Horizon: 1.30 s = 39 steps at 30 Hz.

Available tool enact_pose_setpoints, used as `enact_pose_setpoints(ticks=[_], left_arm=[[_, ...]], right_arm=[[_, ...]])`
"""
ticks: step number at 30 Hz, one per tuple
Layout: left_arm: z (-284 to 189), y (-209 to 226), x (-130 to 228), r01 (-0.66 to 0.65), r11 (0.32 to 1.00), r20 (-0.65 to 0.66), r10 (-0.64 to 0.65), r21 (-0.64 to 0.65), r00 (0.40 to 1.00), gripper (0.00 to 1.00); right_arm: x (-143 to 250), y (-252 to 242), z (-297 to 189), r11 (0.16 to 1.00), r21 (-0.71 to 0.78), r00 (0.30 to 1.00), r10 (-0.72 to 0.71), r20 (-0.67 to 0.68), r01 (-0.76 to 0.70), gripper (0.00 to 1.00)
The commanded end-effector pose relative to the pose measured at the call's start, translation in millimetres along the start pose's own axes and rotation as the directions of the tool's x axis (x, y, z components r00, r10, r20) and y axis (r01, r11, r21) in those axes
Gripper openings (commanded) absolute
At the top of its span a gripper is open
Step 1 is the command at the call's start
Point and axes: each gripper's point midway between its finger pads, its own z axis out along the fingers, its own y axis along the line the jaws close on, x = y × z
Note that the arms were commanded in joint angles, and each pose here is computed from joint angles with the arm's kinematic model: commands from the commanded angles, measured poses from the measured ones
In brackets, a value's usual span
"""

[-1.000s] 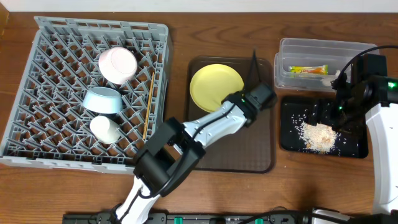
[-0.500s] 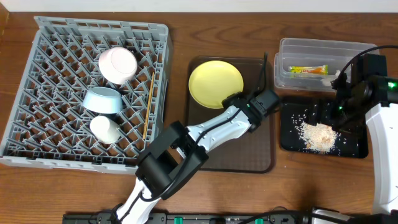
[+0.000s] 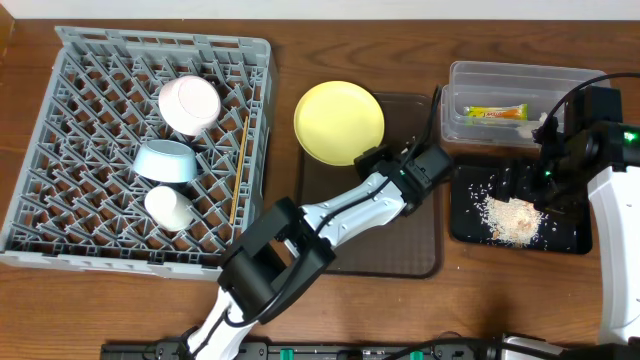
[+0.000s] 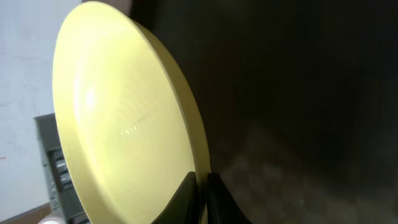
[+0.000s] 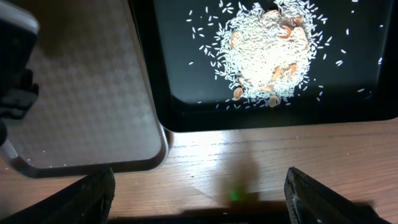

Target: Sort waste into correct bins and load items into the dishwasher

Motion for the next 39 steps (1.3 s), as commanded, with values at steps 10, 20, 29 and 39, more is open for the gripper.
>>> enact_pose_setpoints(ticks=[10, 20, 29, 39], left_arm=[[-62.9, 82.5, -6.5, 0.157, 0.985, 0.115, -0.148, -0.075, 0.982, 0.08], [-67.5, 134.9, 27.6, 0.355, 0.932, 0.085, -0.348, -0.077, 0.933, 0.08], [-52.1, 137.0, 46.9, 0.474, 0.877, 0.023, -0.477, 0.075, 0.879, 0.08], [-42.1, 144.6, 56.3, 0.596, 0.778, -0.019, -0.605, 0.196, 0.796, 0.08]], right_arm=[[-1.7, -3.2, -5.9, 1.000, 0.004, 1.000, 0.001, 0.025, -0.001, 0.86], [-1.8, -3.2, -5.9, 1.000, 0.004, 1.000, 0.001, 0.025, -0.001, 0.85], [-1.8, -3.2, -5.9, 1.000, 0.004, 1.000, 0.001, 0.025, -0.001, 0.85], [-1.8, -3.2, -5.9, 1.000, 0.004, 1.000, 0.001, 0.025, -0.001, 0.85]])
